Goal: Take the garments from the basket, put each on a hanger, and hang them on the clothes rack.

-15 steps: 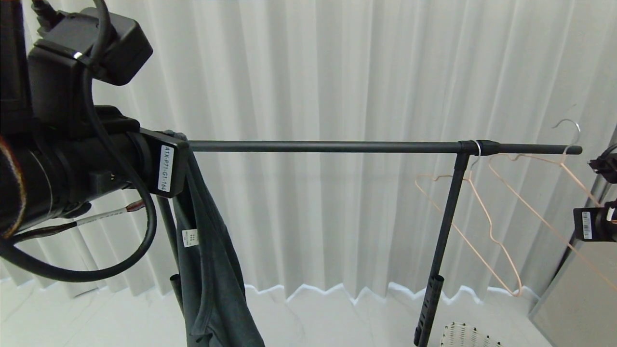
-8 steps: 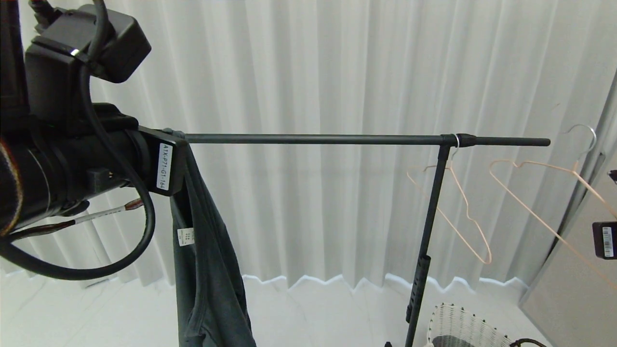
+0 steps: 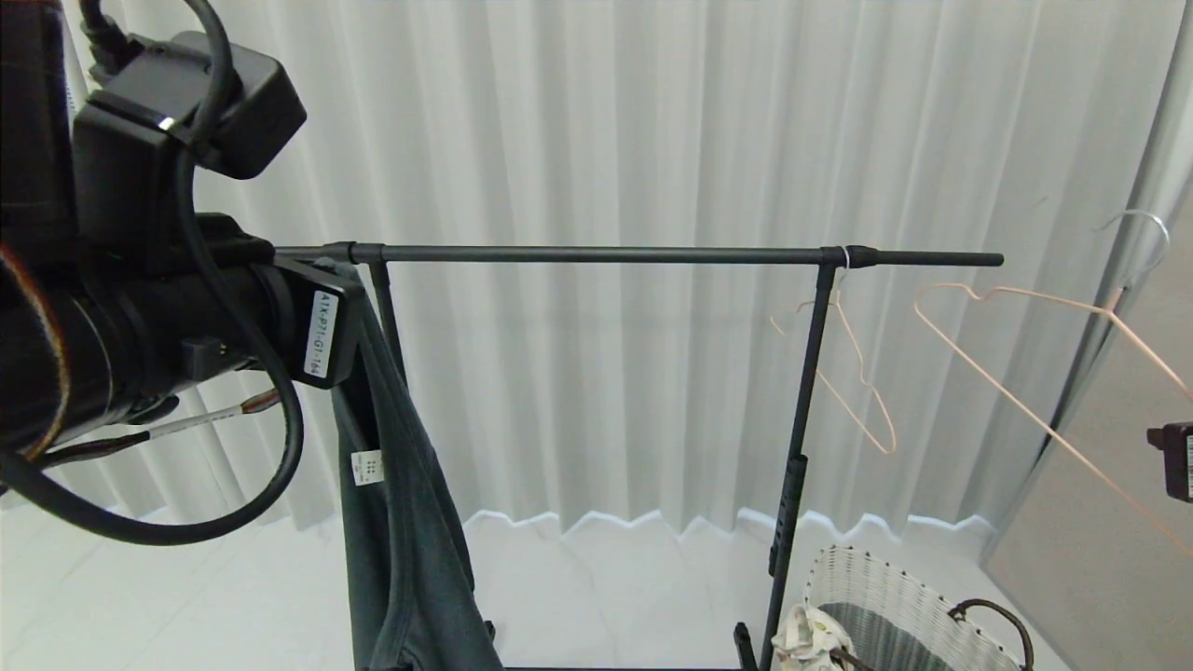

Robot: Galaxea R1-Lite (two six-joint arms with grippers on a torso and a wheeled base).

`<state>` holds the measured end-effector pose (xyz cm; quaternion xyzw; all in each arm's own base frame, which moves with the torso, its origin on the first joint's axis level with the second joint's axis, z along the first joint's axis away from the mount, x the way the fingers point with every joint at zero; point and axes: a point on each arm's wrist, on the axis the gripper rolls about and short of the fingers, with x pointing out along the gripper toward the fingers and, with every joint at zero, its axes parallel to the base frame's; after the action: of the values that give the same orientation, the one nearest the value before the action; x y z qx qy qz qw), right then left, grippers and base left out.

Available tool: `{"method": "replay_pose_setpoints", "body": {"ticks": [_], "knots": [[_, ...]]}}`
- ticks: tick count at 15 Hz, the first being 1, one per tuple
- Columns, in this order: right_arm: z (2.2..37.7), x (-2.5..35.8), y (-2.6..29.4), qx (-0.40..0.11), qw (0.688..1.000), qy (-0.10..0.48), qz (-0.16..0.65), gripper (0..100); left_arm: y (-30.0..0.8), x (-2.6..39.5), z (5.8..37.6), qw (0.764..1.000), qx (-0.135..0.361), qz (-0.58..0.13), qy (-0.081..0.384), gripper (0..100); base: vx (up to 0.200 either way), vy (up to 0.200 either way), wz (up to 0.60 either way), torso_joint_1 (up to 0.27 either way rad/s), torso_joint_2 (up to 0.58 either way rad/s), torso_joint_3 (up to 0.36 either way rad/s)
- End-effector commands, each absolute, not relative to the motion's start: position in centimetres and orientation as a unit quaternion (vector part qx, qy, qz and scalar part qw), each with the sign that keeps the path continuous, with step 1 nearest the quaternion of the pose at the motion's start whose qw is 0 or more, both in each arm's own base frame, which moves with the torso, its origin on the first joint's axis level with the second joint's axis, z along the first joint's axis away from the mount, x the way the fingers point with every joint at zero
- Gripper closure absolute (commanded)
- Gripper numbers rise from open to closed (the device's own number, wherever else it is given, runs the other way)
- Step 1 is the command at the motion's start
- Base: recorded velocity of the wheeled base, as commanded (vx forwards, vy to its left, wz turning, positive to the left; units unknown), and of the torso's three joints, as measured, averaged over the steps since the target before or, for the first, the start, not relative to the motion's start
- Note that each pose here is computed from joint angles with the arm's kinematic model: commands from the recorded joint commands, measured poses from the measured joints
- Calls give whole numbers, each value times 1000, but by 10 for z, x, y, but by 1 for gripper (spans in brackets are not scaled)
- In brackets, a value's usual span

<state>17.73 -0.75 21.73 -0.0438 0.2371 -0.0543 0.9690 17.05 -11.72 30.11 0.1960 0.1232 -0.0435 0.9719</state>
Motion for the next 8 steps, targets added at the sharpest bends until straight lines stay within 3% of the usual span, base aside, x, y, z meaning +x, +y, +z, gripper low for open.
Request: {"method": "replay_pose_setpoints", "body": {"ticks": [1, 4, 7, 8], "knots": [[228, 162, 7, -47, 978, 204, 4, 100, -117, 171, 299, 971, 198, -43, 126, 100, 0, 0, 0, 0, 0, 0], [234, 141, 33, -52, 971, 190, 133, 100, -118, 172, 293, 968, 205, -44, 135, 100, 0, 0, 0, 0, 0, 0], [219, 121, 54, -65, 941, 216, 253, 100, -123, 179, 287, 968, 200, -40, 147, 100, 0, 0, 0, 0, 0, 0], [218, 120, 55, -66, 939, 217, 260, 100, -123, 180, 287, 968, 197, -39, 148, 100, 0, 0, 0, 0, 0, 0]]}}
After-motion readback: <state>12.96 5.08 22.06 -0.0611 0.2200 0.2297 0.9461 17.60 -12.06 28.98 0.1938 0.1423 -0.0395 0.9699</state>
